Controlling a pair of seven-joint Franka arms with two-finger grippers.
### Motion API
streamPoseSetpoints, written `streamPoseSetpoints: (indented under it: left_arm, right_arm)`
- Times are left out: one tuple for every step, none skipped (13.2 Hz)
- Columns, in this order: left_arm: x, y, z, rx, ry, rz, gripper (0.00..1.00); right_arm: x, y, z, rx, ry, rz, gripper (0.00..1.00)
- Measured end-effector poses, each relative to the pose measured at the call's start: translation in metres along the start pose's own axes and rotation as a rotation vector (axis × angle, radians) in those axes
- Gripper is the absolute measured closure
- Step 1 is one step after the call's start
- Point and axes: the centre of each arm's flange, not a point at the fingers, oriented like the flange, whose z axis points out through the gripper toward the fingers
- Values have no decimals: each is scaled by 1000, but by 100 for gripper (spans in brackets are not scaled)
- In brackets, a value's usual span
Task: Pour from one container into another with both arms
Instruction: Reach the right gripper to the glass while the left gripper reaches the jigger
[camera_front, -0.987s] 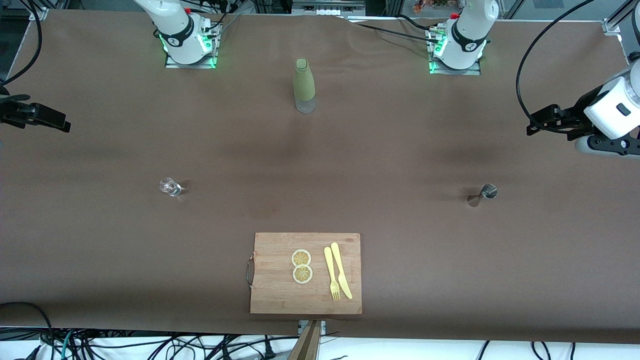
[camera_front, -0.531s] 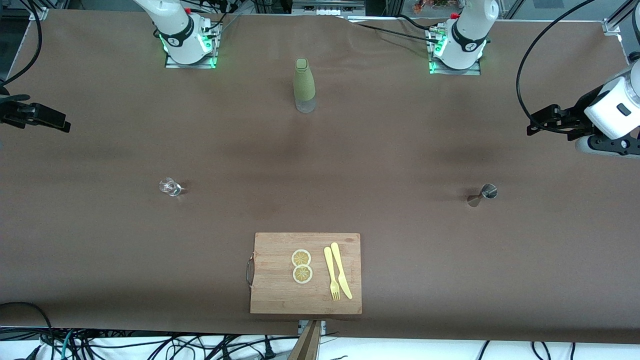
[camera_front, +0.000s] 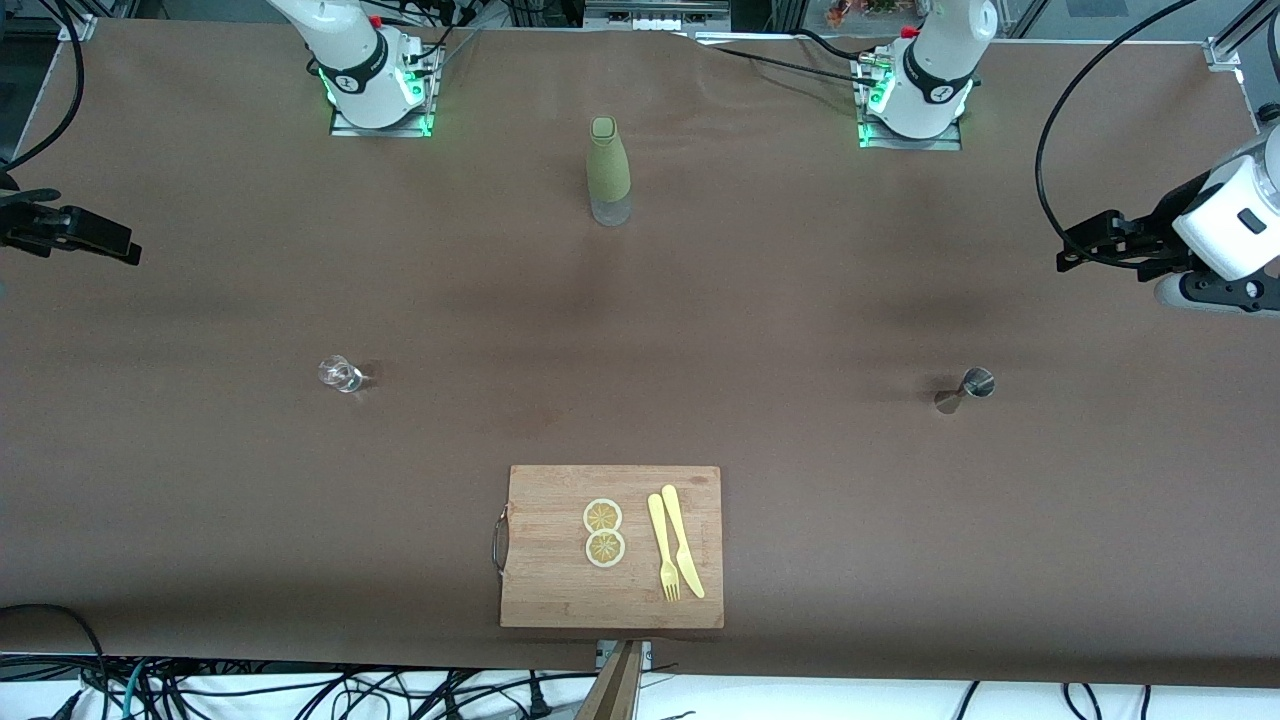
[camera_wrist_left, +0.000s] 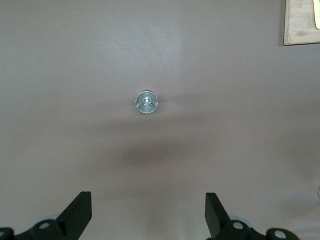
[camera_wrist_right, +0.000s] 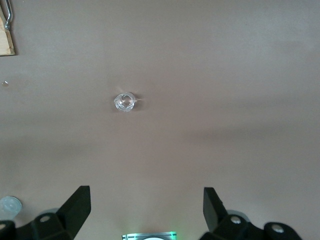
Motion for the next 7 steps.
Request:
streamPoseSetpoints:
  left_arm:
    - [2, -5, 2, 1, -1, 26, 0]
    - [5, -14, 7, 0, 2, 68, 0]
    - [9, -25, 12, -3, 6, 120, 0]
    - [12, -37, 20, -8, 2, 172, 0]
    - [15, -50, 28, -15, -3, 211, 0]
    - [18, -64, 35, -21, -6, 243, 0]
    - [20, -75, 41, -26, -6, 288, 0]
  right_arm:
    - [0, 0, 0, 0, 0, 0, 0]
    - [0, 0, 1, 0, -3, -1, 0]
    - [1, -1, 4, 0, -12, -2, 0]
    - [4, -3, 10, -1, -25, -4, 0]
    - [8, -5, 17, -2, -38, -7, 0]
    - [12, -5, 24, -3, -51, -8, 0]
    - [13, -4, 31, -3, -70, -5, 0]
